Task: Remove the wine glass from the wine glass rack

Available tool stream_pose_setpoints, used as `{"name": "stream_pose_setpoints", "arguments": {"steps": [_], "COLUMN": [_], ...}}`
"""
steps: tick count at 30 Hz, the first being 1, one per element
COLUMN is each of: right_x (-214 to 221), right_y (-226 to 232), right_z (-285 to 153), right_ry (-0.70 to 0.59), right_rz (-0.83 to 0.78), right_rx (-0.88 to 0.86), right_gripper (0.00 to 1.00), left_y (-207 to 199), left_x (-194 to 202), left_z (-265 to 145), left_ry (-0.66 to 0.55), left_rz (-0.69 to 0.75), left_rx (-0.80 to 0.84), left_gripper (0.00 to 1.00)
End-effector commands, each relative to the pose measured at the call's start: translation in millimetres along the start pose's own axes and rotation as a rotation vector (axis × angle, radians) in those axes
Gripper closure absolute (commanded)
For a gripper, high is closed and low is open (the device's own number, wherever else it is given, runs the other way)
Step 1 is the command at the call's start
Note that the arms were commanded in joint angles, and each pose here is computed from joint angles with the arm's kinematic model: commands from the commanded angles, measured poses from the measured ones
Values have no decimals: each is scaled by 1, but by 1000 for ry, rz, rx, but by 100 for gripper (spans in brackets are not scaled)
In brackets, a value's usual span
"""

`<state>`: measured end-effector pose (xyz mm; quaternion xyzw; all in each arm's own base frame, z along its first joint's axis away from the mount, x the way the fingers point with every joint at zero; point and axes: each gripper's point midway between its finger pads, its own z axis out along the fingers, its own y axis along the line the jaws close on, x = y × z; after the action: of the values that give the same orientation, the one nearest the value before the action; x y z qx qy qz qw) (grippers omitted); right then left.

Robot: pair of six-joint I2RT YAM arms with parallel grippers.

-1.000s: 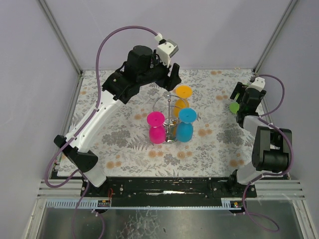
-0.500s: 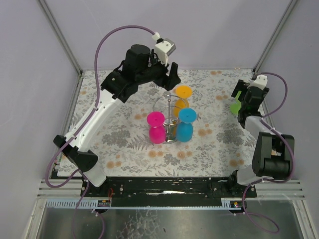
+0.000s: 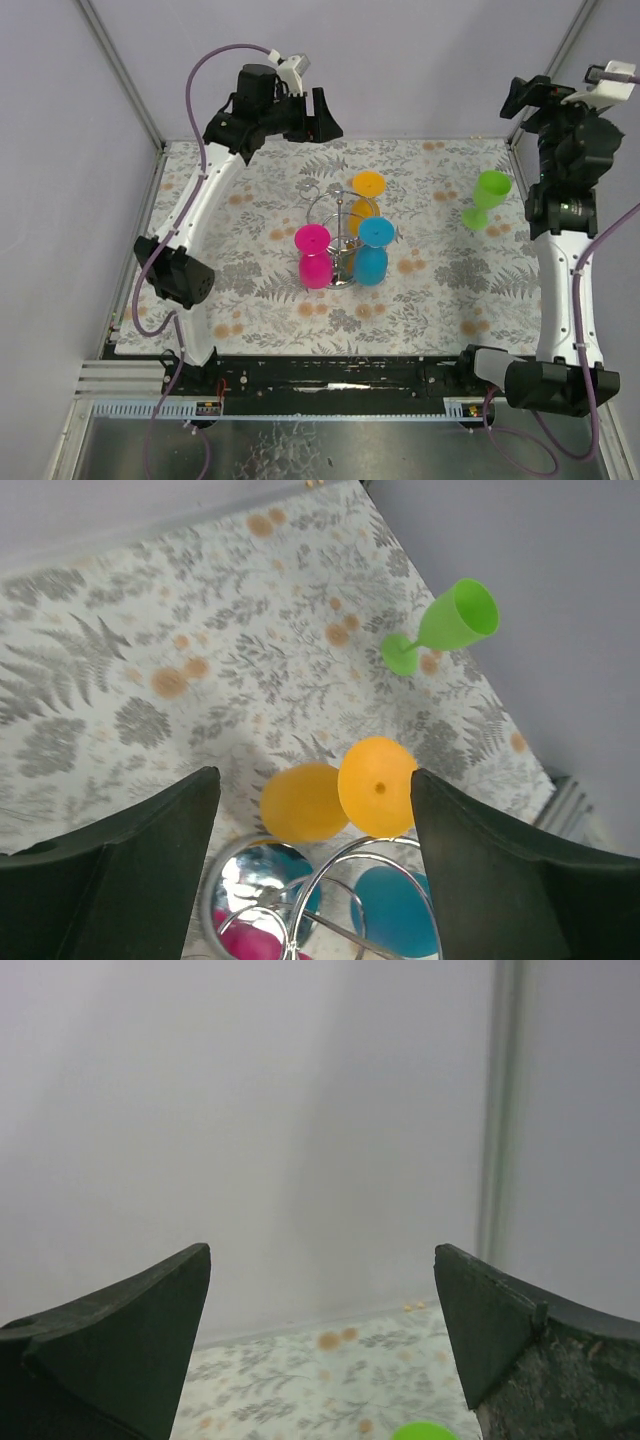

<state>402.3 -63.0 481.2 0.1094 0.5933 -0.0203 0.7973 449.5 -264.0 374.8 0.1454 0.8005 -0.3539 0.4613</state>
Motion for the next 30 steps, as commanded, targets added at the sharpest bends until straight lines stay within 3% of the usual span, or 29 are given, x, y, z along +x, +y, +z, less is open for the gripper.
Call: {"name": "stream_pose_setpoints", "arguments": {"steps": [1, 5, 8, 12, 17, 24, 30], "right_x": [28, 49, 65, 70, 60, 53, 50], "right_y": [61, 91, 96, 96, 94, 92, 89], "right_z": [-29, -52, -69, -87, -99, -110, -119], "right_ry": [328, 541, 607, 630, 625, 630, 623], "right_rz": [212, 388, 441, 464, 431, 418, 404], "right_rx": [-270, -384, -398, -397, -391, -377, -366], "right_gripper": [1, 9, 10, 10, 10, 9, 9], "left_y": [-4, 11, 14, 12, 24, 19, 8], "left_x": [-8, -8, -6, 7, 32, 50, 75], "left_z": [6, 6, 7, 16, 37, 58, 73], "left_ry": [4, 13, 38, 106, 171, 239, 320], "left_rz": [-191, -354, -458, -556, -657, -693, -724], "left_rx": [128, 173, 249, 357, 376, 414, 439], "left_gripper": [23, 21, 21, 24, 28, 30, 38]}}
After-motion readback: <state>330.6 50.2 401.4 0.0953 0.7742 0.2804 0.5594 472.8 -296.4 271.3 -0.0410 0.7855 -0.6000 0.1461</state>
